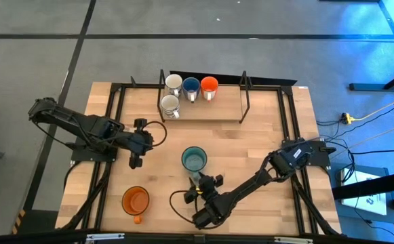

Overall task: Place coffee mugs
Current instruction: Put the green mug on the shelf

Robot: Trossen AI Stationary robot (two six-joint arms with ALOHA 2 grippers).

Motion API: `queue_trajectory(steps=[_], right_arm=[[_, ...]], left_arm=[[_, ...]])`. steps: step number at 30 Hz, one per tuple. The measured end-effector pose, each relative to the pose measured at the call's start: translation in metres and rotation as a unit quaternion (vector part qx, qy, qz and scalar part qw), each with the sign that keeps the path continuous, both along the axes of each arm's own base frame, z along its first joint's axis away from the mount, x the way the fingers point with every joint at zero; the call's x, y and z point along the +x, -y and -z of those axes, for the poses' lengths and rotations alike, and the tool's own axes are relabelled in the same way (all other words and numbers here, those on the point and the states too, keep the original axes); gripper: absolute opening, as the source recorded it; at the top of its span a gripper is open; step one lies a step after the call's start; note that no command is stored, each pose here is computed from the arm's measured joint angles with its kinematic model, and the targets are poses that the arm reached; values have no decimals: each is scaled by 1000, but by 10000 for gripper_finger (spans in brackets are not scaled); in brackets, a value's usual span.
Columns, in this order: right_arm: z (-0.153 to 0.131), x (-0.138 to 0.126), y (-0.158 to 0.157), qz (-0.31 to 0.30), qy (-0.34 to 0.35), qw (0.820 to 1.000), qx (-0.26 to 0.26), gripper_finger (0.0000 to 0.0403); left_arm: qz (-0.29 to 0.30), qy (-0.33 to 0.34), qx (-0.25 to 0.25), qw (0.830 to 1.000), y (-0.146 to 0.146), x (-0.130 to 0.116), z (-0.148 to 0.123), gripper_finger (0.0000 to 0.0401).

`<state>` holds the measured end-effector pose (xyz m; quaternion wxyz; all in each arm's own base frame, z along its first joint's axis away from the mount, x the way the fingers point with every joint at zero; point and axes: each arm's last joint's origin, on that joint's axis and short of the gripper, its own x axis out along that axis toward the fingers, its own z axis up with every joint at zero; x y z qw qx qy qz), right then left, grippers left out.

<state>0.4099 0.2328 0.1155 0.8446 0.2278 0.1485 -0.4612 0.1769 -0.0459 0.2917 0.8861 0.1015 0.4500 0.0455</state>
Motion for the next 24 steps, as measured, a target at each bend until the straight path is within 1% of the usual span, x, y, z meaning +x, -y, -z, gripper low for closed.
queue_trajectory(steps=[2,4,6,8,13,19,24], right_arm=[[10,2,1,3,-3,1000,-1,220],[13,3,4,7,-7,1000,-6,216],[15,5,7,13,-3,1000,-4,199],[18,4,8,14,-10,1000,-6,166],[19,4,11,18,-9,999,-25,59],[19,6,14,13,-35,999,-19,59],[16,5,16,-2,-70,997,-29,59]], left_arm=[[-1,1,1,1000,0,0,0,125],[-1,1,1,1000,0,0,0,125],[0,0,0,1000,0,0,0,125],[2,0,-2,1000,0,0,0,125],[3,-1,-4,1000,0,0,0,125],[6,-2,-2,1000,0,0,0,125],[20,-7,9,1000,0,-1,0,125]])
